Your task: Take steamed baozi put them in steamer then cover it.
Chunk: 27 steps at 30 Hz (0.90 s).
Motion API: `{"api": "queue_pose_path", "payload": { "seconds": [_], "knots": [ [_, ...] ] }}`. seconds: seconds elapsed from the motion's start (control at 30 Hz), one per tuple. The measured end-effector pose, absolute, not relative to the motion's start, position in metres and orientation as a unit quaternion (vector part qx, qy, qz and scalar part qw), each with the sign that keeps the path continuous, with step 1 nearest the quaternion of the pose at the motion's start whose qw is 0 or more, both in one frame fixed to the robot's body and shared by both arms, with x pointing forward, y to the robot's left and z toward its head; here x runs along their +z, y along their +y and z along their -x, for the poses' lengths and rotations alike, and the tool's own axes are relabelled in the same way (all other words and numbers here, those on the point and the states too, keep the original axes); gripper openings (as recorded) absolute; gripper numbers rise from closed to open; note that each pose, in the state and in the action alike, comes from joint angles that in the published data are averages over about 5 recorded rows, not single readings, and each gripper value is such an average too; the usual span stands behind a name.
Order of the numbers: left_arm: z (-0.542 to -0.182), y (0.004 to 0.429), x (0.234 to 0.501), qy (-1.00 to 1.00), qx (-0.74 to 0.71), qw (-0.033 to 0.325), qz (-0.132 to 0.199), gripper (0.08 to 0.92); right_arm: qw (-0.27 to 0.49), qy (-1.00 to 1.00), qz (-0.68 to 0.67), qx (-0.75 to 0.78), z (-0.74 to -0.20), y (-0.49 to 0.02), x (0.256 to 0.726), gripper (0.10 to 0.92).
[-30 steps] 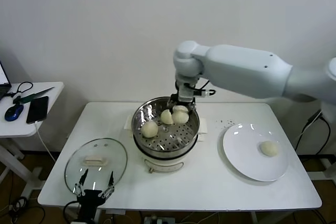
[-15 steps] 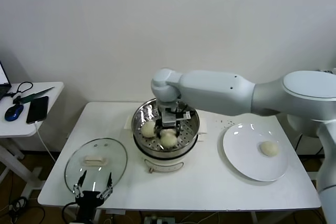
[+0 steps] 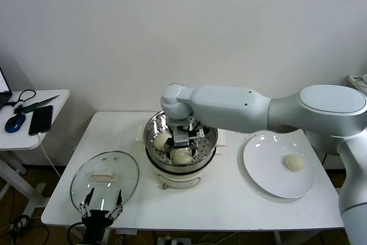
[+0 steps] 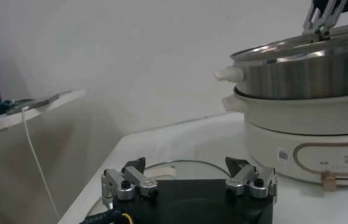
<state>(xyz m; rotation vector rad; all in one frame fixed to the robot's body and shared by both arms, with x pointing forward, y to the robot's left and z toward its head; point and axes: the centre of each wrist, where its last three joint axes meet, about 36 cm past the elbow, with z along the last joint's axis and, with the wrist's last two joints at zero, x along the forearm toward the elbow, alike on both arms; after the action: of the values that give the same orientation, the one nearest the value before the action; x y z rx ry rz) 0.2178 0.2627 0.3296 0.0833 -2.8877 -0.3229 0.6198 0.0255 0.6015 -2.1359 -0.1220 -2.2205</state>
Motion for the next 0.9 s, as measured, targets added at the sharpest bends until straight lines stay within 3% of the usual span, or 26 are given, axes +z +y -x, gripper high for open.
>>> {"api": "queue_pose_path", "payload": {
  "seconds": [0.43,0.67,0.9],
  "knots": [
    [-0.218,0.265,0.333,-0.987,-0.113,0.113,-0.031,0.823,0.004,0.032,0.659,-0.752,-0.644,-0.019,0.656,0.823],
    [-0.224,0.266,0.337,-0.988,-0.111,0.106,-0.033,0.823,-0.075,0.171,0.621,-0.762,-0.668,-0.099,0.688,0.823],
    [-0.225,0.266,0.339,-0.988,-0.11,0.104,-0.032,0.823,-0.182,0.337,0.581,-0.718,-0.68,-0.198,0.69,0.823]
  ]
}}
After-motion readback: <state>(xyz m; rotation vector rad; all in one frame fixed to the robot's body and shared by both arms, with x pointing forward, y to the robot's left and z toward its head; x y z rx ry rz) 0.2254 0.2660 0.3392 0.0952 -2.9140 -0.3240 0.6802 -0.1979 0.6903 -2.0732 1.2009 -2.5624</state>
